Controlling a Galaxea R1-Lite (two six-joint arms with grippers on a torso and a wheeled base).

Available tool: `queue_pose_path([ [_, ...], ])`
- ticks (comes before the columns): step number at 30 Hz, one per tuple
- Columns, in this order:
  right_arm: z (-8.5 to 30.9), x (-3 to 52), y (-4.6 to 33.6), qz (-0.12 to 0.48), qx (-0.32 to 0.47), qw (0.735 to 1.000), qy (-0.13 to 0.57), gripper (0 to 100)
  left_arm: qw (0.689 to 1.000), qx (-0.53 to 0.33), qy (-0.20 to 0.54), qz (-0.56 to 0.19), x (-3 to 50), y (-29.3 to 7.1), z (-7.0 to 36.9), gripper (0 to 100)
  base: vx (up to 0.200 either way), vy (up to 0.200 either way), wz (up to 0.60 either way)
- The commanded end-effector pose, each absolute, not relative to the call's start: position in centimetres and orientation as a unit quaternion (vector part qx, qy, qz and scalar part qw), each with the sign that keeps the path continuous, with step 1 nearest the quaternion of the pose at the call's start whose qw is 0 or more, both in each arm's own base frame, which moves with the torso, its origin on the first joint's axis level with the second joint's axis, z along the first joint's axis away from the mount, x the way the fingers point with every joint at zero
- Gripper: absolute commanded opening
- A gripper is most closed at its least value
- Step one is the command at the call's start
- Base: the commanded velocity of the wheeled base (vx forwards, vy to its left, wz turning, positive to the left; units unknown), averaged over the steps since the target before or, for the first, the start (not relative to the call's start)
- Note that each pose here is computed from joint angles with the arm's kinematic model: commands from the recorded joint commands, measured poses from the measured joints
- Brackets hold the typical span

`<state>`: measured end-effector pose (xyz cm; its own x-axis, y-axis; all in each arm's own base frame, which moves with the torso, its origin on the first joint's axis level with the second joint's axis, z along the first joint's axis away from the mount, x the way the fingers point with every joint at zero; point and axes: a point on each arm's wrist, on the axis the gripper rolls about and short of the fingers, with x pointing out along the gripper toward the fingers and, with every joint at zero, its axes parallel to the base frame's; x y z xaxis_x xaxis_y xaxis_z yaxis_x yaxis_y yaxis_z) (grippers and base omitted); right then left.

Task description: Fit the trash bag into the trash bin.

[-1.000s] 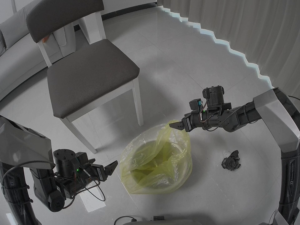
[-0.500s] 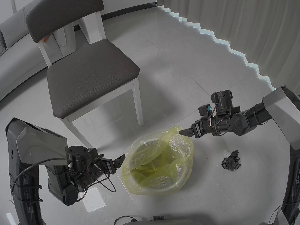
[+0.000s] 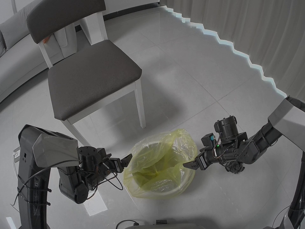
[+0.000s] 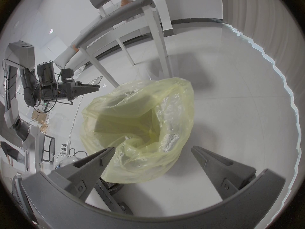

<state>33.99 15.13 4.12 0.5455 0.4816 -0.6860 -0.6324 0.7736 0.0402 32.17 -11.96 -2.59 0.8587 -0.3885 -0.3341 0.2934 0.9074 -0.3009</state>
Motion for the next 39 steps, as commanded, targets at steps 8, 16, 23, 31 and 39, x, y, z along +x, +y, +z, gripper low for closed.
queue_pose_path([
  [8,2.6,33.0,15.8,0.328,-0.112,0.858,0.379,0,0.953,-0.119,0.211,-0.181,32.5,-12.1,-4.1,100,0.000,0.000,0.00],
  [16,2.3,32.6,16.2,0.331,-0.114,0.854,0.385,0,0.947,-0.121,0.222,-0.199,32.8,-12.4,-5.3,100,0.000,0.000,0.00],
  [23,2.5,32.5,16.2,0.326,-0.117,0.857,0.382,0,0.946,-0.121,0.223,-0.200,33.3,-12.7,-6.1,0,0.000,0.000,0.00],
  [31,2.3,32.2,16.1,0.326,-0.119,0.856,0.384,0,0.947,-0.123,0.222,-0.198,33.1,-12.4,-5.9,0,0.000,0.000,0.00],
  [39,1.6,32.7,15.1,0.313,-0.112,0.862,0.383,0,0.949,-0.133,0.219,-0.186,33.6,-11.8,-6.3,0,0.000,0.000,0.00],
])
